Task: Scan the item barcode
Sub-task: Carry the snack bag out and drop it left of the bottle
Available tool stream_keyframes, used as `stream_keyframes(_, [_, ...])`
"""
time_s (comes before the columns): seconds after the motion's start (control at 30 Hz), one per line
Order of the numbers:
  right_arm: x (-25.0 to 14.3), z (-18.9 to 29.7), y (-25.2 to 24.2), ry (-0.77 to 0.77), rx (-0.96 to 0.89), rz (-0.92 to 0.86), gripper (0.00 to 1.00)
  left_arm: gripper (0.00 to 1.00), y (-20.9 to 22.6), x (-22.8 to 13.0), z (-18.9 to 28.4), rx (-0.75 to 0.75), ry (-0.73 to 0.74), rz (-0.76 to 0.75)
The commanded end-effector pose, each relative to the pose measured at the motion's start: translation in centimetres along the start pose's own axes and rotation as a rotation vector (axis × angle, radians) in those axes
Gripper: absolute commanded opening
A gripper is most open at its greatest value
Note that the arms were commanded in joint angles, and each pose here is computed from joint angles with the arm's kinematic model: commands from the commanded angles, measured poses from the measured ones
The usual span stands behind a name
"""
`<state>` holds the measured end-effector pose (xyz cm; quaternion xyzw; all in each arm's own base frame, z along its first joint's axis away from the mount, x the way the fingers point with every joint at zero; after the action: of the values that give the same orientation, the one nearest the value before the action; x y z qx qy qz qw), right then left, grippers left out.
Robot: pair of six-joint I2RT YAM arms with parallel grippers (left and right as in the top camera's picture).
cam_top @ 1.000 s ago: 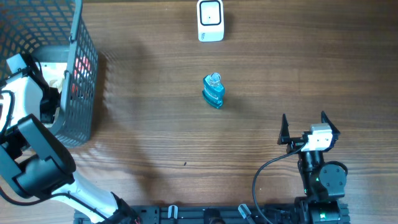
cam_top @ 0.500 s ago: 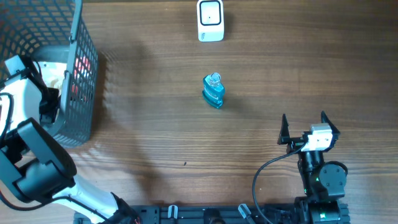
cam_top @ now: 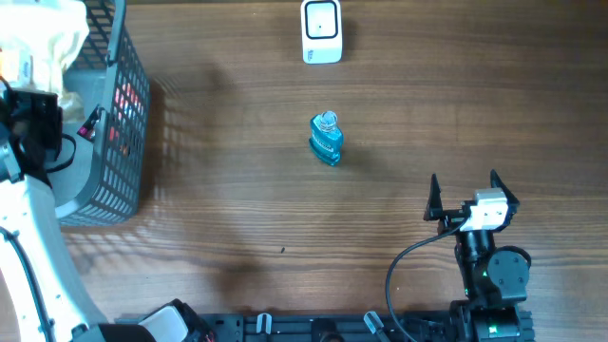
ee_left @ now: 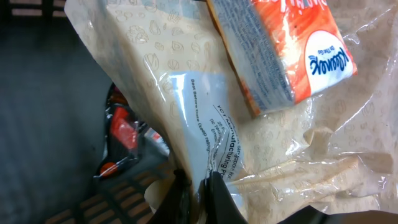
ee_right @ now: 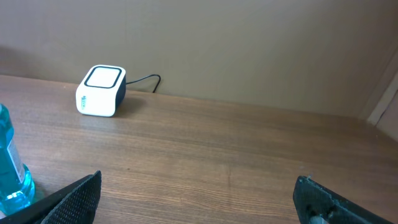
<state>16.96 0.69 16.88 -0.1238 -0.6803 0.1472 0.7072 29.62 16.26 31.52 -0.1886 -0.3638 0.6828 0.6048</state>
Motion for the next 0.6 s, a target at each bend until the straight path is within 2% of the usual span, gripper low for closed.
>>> stream_keyframes(0.0, [0.1, 0.0, 0.1, -0.012, 0.008, 0.008, 1.00, 0.04, 0.0, -0.7, 0.8, -0.002, 0.055, 0.189])
stream_keyframes(0.1, [0.1, 0.0, 0.1, -0.012, 0.008, 0.008, 1.00, 0.04, -0.8, -1.7, 0.9, -0.053, 0.192, 0.295])
stream_keyframes(0.27, [0.1, 0.0, 0.1, -0.012, 0.008, 0.008, 1.00, 0.04, -4.3, -2.7, 2.2, -0.271, 0.398, 0.305])
stream_keyframes(0.43, [0.1, 0.0, 0.1, -0.012, 0.008, 0.008, 1.00, 0.04, -5.4, -4.2, 4.1, -0.351, 0.540, 0.248])
stream_keyframes(0.57, [0.1, 0.0, 0.1, -0.012, 0.008, 0.008, 1.00, 0.04, -8.2, -7.4, 8.8, -0.563, 0.650, 0.084])
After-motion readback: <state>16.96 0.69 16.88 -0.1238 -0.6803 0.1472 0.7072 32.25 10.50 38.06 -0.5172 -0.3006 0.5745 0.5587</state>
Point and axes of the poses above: each gripper's point midway between its finger pads, its own z axis back along the fingers, its own y axis along the line the jaws close on, x = y × z, the point moved 8 cm from there along z, back along the fingers, and after that the axes turned 15 degrees about z, right-handed, at the moved point
